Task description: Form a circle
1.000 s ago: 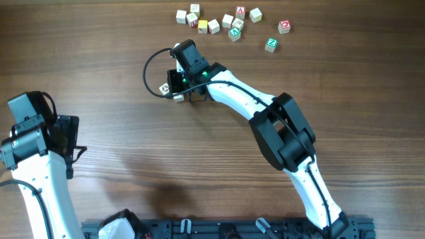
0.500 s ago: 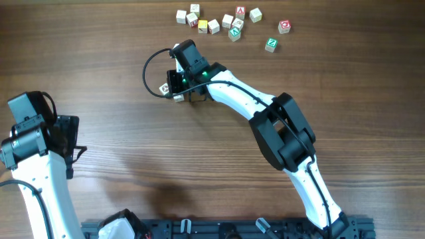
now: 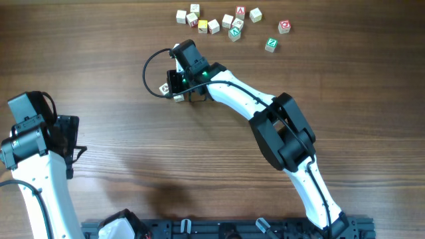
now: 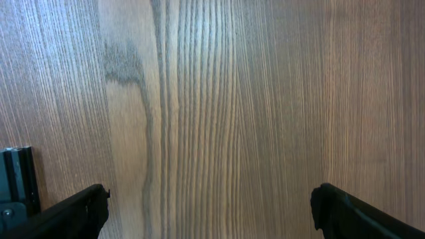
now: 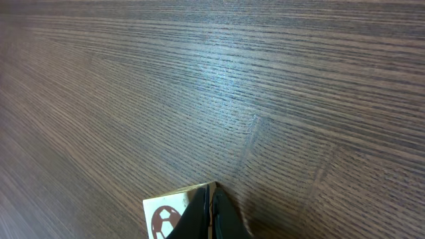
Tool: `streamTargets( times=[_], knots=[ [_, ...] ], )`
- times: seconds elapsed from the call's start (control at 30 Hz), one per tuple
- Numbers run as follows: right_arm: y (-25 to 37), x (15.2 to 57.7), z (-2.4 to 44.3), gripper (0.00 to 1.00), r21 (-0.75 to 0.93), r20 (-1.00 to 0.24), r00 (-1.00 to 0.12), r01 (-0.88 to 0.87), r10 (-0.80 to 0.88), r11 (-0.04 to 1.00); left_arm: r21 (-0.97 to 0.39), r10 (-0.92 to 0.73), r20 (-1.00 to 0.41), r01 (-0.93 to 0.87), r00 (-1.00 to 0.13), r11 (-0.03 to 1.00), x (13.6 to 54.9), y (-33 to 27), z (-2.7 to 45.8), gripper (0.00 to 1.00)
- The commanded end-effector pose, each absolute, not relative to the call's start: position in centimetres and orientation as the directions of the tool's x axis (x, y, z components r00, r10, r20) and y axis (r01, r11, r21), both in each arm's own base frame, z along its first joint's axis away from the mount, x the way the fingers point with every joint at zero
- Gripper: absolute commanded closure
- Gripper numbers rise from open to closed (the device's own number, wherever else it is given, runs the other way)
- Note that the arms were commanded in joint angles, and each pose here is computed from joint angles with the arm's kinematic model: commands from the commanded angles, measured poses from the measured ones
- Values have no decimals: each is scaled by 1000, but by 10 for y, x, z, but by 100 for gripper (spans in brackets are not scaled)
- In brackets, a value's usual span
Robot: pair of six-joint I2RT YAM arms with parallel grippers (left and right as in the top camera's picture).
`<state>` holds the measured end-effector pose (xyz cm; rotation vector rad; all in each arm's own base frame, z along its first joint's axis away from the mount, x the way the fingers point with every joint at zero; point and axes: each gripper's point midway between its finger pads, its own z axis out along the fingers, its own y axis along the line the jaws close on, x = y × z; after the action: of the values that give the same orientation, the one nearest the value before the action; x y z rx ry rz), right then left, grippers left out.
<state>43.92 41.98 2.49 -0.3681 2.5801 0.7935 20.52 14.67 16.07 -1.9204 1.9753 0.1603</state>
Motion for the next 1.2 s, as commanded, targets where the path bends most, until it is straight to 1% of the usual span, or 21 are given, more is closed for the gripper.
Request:
streamTargets(
  times=[0.0, 0.87, 1.17],
  knots=[
    [428, 438, 27, 95, 486, -465, -874, -387, -143, 783, -183, -941, -336, -982, 25, 39, 205, 147, 160, 0],
    [429, 437, 27, 95, 488, -463, -874, -390, -148, 781, -183, -941, -336, -982, 25, 39, 205, 147, 160, 0],
    [425, 441, 25, 95, 468, -469, -872, -380, -140, 798, -183, -941, -336, -982, 25, 39, 205, 147, 160, 0]
  ],
)
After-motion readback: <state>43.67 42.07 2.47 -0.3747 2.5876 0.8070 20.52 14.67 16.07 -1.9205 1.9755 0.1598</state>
